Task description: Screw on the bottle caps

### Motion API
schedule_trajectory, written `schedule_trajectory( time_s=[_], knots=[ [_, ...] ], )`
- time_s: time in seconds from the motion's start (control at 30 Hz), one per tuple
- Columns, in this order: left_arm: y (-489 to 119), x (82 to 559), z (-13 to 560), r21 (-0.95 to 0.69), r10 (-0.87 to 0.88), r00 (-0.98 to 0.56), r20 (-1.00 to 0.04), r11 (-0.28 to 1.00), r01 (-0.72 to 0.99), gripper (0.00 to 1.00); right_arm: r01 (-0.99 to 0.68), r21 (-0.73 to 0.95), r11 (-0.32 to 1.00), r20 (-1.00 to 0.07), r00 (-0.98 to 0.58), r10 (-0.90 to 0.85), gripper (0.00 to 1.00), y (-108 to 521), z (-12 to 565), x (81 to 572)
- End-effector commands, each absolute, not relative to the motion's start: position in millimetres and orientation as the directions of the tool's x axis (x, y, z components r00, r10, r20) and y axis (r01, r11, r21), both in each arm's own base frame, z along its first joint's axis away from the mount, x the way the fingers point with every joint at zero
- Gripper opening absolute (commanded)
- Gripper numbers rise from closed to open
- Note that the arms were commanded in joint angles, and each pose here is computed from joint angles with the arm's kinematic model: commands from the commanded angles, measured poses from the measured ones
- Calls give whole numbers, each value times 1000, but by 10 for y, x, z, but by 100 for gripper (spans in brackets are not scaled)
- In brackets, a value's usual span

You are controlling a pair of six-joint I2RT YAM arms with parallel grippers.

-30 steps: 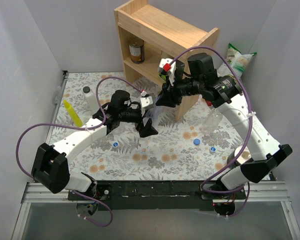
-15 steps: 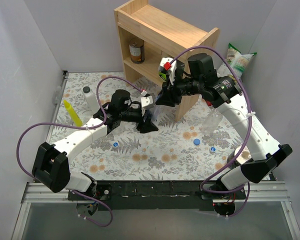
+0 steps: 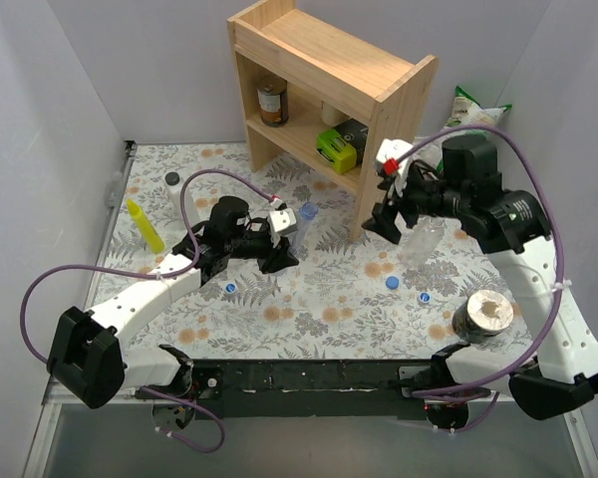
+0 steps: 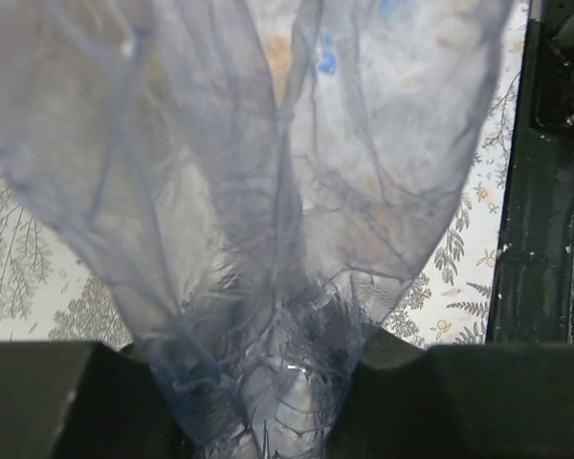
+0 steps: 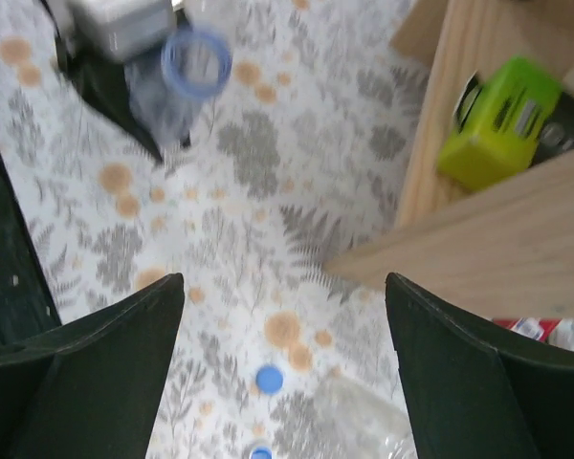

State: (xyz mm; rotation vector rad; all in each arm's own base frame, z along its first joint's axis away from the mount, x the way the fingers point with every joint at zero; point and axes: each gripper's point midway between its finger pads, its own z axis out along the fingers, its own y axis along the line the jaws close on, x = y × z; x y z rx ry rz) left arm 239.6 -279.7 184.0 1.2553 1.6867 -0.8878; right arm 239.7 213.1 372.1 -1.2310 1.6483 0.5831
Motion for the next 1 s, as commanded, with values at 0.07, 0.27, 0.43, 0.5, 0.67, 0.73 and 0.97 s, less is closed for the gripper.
schedule_trajectory(
  time_s=[0.07, 0.27, 0.43, 0.5, 0.67, 0.73, 0.97],
  knots=[
    [-2633, 2422, 1973, 14, 389, -117, -914, 319, 948, 12, -950, -199, 243, -655, -56, -754, 95, 1622, 2287, 2383],
    [-2580, 2431, 2036, 3, 390, -146, -909, 357, 934, 7, -967, -232, 100, -464, 20, -886, 88, 1317, 1508, 2465],
    [-2575, 2399, 2024, -7, 394, -151, -907, 343, 939, 5, -983, -172, 61, -374, 8, -928, 75, 1112, 1131, 2612],
    [-2577, 2370, 1999, -16, 400, -154, -903, 327, 945, 5, -985, -168, 49, -357, 15, -934, 75, 1083, 1058, 2668],
    [-2575, 2341, 2004, -45, 403, -176, -898, 315, 948, 7, -984, -176, -19, -336, 79, -939, 75, 1074, 845, 2740],
    [-2579, 2344, 2000, -52, 405, -184, -895, 316, 947, 5, -986, -161, -50, -328, 101, -939, 75, 1060, 741, 2696],
    [-2596, 2419, 1998, -45, 412, -185, -892, 326, 944, 1, -987, -118, -109, -318, 141, -937, 75, 1023, 522, 2542]
  ],
)
